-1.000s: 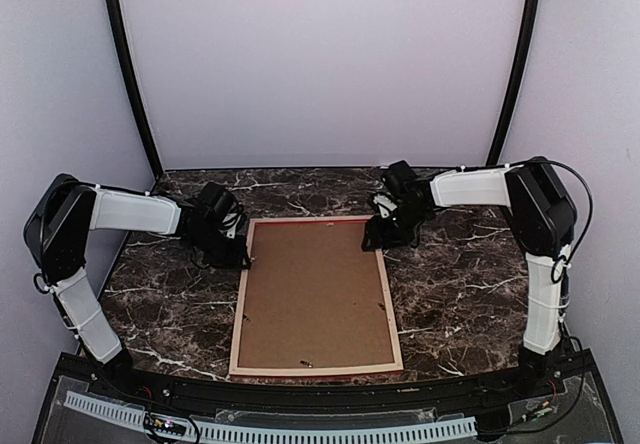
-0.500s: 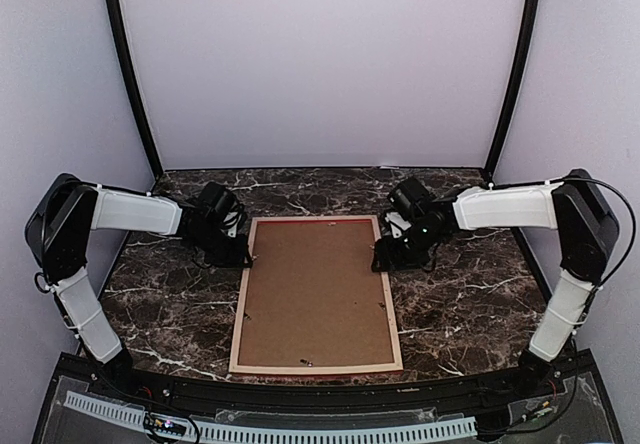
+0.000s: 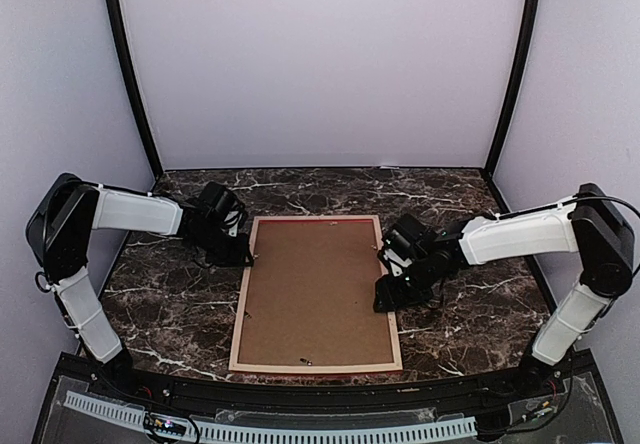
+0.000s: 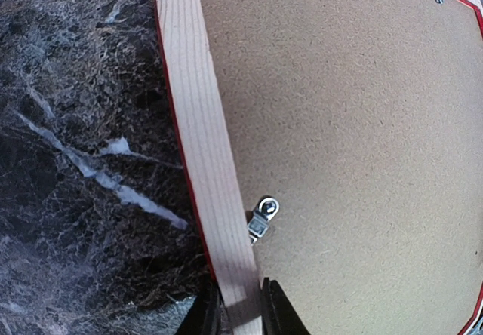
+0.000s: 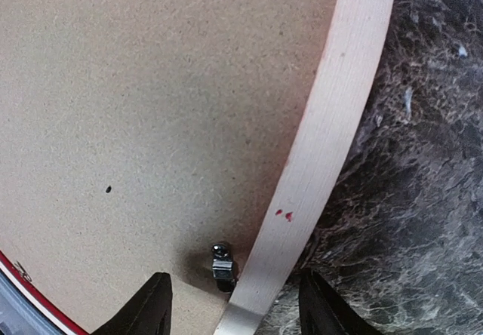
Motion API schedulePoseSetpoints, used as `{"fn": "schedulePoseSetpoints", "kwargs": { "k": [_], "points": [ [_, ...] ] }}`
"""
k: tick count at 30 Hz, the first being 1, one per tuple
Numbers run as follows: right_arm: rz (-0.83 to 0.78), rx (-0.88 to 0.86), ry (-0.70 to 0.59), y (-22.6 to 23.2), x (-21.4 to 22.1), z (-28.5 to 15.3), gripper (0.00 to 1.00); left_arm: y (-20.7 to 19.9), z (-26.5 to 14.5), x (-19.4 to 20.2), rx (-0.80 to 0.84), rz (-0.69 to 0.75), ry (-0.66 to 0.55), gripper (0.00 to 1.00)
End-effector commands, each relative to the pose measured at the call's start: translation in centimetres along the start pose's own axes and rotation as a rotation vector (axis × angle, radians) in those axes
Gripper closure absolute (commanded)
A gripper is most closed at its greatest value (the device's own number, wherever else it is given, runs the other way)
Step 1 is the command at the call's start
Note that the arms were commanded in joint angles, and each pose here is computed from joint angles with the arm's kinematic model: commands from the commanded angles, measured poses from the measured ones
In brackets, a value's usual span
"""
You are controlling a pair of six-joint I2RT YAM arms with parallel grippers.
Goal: Put the photo into the frame
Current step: Press the fastener onto the backboard.
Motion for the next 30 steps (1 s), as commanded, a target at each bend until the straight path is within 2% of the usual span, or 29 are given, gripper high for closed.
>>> {"fn": "schedulePoseSetpoints", "kwargs": {
  "k": [1, 8, 25, 30],
  "points": [
    [-0.003, -0.008, -0.033, 0.4, 0.0, -0.1, 0.44, 0.9, 1.3, 1.4, -0.050, 0.005, 0.058, 0.82],
    [-0.016, 0.001, -0.029, 0.4, -0.3, 0.9, 0.57, 0.9, 1.4, 1.4, -0.053, 0.004, 0.062, 0.82],
    [-0.053, 0.000, -0.004, 0.2, -1.1, 2.2, 0.80, 1.0, 1.5, 1.8, -0.052, 0.004, 0.073, 0.82],
    [-0.059, -0.020, -0.013, 0.1, -1.6, 2.0, 0.83, 1.1, 1.6, 1.9, -0.055, 0.003, 0.074, 0.82]
  ]
}}
Point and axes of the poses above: each gripper's point midway between its finger pads, its own z axis out along the fingers, its own y axis along the line the jaws close on, x = y × z, the point moved 6 cm from there along -z, back along the fingers, and after that the axes turned 2 degrees about -z, right-handed, at the moved point
